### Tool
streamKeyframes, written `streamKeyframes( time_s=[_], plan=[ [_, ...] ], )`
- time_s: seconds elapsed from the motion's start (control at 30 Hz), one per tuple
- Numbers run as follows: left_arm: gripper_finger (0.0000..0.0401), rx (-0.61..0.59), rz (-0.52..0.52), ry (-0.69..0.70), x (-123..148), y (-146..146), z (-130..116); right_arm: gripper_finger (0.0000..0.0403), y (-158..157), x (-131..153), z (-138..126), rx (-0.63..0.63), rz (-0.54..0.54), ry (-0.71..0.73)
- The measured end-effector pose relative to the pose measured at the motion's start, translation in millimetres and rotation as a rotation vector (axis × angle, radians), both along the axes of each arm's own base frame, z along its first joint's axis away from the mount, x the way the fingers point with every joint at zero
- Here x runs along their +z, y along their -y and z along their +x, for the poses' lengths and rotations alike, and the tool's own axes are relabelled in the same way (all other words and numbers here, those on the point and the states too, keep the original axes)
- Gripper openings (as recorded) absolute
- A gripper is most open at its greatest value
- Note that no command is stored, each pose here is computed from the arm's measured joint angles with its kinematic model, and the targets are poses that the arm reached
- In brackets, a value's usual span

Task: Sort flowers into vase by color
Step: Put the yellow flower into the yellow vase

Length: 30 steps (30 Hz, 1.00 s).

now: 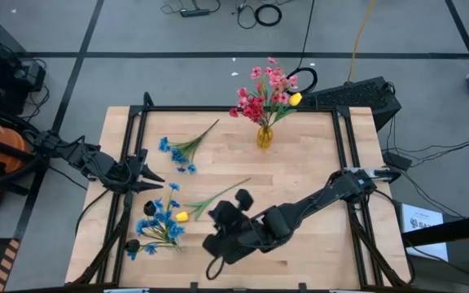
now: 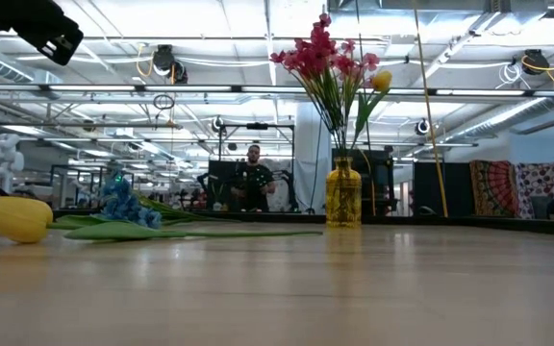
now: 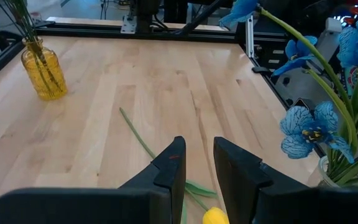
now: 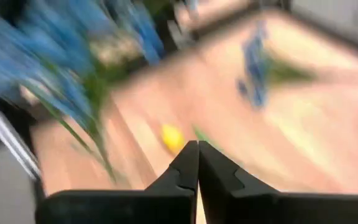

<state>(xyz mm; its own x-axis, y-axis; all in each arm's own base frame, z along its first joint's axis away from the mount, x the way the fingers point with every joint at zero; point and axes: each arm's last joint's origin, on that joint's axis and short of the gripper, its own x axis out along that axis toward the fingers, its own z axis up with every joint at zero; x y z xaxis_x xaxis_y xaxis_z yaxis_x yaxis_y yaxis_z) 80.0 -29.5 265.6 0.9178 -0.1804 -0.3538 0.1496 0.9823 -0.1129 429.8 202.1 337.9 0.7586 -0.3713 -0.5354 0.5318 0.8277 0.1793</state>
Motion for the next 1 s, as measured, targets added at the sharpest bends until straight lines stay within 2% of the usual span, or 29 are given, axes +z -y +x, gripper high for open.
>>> streamKeyframes(
  time_s=[0.13, 0.2, 0.27, 0.37, 0.43, 0.67, 0.8, 1.0],
  plan=[
    [0.0088, 0.000, 0.000, 0.000, 0.0, 0.0, 0.0, 0.0001, 11.5, -21.5, -6.1, -0.040, 0.118, -0.187],
    [0.0088, 0.000, 0.000, 0.000, 0.0, 0.0, 0.0, 0.0001, 14.5, -33.4, -6.4, -0.025, 0.133, -0.268],
    [0.0088, 0.000, 0.001, -0.003, -0.1, 0.3, 0.5, 0.0001, 19.3, -47.6, -3.6, 0.004, 0.160, -0.342],
    [0.0088, 0.000, 0.004, -0.009, -0.6, 0.7, 1.5, 0.0000, 32.3, -70.0, 2.8, 0.074, 0.289, -0.461],
    [0.0088, 0.000, 0.007, -0.016, -1.1, 1.1, 2.5, 0.0000, 43.6, -86.7, 6.7, 0.134, 0.332, -0.535],
    [0.0088, 0.000, 0.017, -0.036, -2.6, 2.6, 5.8, 0.0000, 94.6, -131.9, 28.3, 0.405, 0.388, -0.553],
    [0.0088, 0.025, 0.027, -0.034, -2.7, 2.0, 6.3, 0.0000, 131.9, -144.3, 34.5, 0.512, 0.373, -0.537],
    [0.0088, 0.109, 0.052, -0.026, -2.8, -0.2, 7.4, 0.0000, 179.2, -150.9, 24.3, 0.616, 0.375, -0.636]
  ],
)
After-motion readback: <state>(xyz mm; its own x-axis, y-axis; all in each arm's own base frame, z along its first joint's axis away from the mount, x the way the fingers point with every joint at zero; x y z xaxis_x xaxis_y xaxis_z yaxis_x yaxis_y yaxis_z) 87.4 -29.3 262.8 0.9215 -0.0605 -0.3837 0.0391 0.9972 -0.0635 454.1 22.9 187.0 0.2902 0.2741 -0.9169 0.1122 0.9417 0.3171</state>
